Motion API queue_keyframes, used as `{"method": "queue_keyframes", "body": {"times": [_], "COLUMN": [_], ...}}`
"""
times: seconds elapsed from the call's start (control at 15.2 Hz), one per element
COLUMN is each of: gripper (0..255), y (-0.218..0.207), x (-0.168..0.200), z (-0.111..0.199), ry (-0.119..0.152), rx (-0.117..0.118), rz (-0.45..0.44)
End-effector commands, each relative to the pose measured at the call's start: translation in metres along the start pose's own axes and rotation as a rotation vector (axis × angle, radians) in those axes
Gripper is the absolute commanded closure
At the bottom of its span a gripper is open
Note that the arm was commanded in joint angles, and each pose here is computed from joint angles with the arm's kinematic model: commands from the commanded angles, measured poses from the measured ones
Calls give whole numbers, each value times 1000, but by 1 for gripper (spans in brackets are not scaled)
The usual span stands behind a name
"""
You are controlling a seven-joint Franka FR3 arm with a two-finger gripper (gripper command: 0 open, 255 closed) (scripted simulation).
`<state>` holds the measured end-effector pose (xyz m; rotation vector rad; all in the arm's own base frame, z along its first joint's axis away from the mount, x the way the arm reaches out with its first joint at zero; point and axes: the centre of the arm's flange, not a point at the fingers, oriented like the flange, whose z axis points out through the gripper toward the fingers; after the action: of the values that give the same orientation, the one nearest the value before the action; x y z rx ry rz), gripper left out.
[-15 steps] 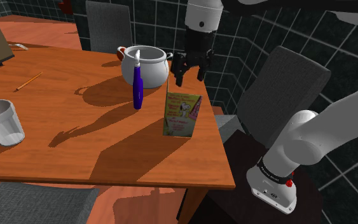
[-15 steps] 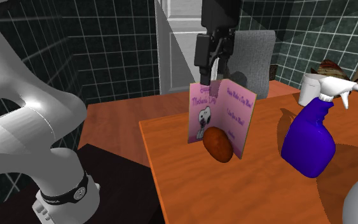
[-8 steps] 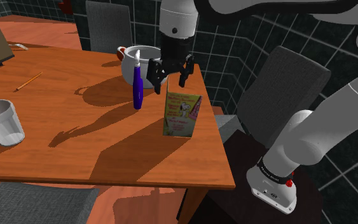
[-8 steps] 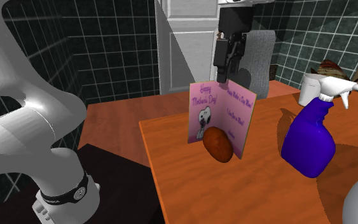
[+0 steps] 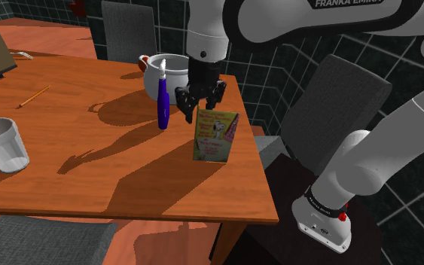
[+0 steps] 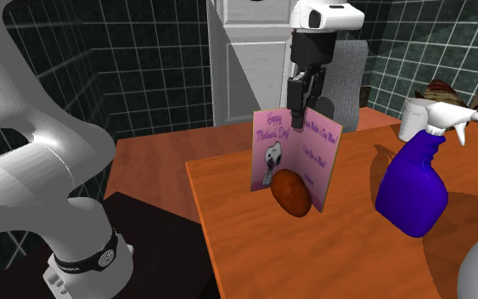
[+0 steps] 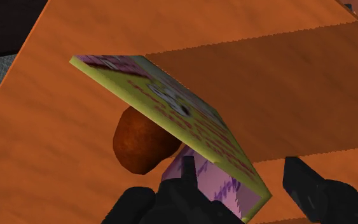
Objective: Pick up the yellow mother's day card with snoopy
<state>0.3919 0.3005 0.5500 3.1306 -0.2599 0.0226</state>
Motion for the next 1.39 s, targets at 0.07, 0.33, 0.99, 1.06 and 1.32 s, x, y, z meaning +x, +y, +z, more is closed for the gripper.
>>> {"method": "queue_keyframes", "body": {"times": [0.07, 0.33, 0.99, 1.06, 1.32], "gripper": [255, 255, 255, 255, 255], "y": [0, 0, 0, 0, 0], "x": [0, 0, 0, 0, 1], "z": [1, 1, -36, -41, -62], "ry": [0, 0, 0, 0, 0], "rx": [0, 0, 0, 0, 0], "rz": [0, 0, 0, 0, 0]}}
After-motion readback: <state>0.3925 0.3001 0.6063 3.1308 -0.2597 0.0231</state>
